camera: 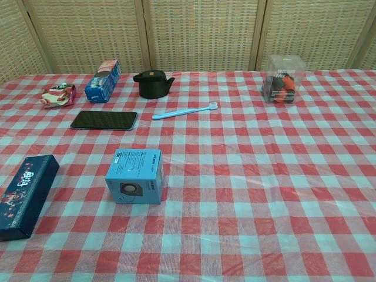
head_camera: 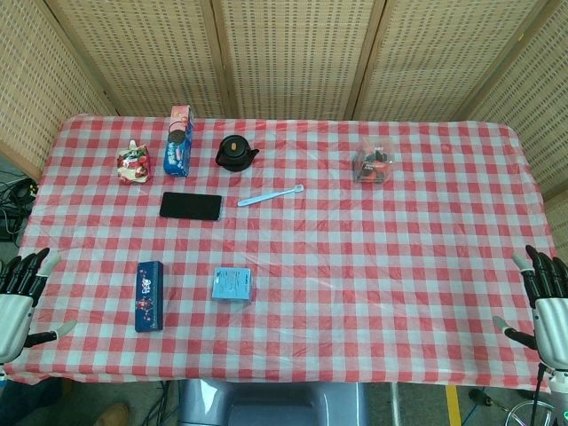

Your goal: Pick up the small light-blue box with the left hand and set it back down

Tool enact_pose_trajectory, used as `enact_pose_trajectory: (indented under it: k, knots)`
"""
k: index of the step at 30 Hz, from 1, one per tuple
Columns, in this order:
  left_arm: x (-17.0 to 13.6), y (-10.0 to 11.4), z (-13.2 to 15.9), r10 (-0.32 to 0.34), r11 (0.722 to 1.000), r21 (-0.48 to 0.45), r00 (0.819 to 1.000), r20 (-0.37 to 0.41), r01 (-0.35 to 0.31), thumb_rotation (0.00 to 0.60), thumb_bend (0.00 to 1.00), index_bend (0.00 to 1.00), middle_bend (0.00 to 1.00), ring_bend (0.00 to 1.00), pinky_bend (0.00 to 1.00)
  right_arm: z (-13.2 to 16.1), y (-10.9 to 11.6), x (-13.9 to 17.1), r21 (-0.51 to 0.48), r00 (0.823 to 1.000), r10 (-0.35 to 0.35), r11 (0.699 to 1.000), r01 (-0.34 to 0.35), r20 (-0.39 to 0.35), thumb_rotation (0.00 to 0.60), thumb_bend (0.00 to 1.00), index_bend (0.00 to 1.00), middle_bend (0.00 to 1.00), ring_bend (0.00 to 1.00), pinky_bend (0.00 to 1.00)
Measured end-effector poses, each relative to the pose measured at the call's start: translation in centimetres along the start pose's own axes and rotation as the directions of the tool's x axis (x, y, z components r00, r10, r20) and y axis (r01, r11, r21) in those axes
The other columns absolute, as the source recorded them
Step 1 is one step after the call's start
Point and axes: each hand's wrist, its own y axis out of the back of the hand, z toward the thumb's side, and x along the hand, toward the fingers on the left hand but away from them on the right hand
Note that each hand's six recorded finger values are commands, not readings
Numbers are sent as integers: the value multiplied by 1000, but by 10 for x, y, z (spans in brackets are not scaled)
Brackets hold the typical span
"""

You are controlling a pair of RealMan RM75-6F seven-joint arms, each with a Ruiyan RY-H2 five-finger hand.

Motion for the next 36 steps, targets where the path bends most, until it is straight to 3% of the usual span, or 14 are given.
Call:
enact_pose_trajectory:
  k: [7,13,16,23,29,36]
  knots:
    - [4,-4,4,-16,1000,5,1000,17,16,600,0,0,0,0,0,0,1,0,-2,1000,-1,1000,1,2,600,0,61,0,0,0]
    - [30,-20,36,-72,997,42,988,138,67,600,0,0,0,0,0,-2,0,-2,-1,1000,0,1000,0,12,600,0,61,0,0,0]
    - [48,-29,67,-104,993,77,967,233,88,600,0,0,0,0,0,-4,0,-4,1,1000,0,1000,0,21,600,0,61,0,0,0]
    - [82,-49,149,-159,984,146,892,424,107,600,0,0,0,0,45,-9,-2,-8,9,999,4,1000,-4,42,600,0,61,0,0,0]
    - [102,-70,193,-222,968,208,857,465,138,600,0,0,0,29,112,-13,-4,-10,14,998,11,1000,-12,60,600,0,61,0,0,0]
    - [129,-100,244,-269,956,241,836,478,170,600,0,0,22,120,230,-17,-8,-14,24,997,19,999,-21,78,600,0,61,0,0,0]
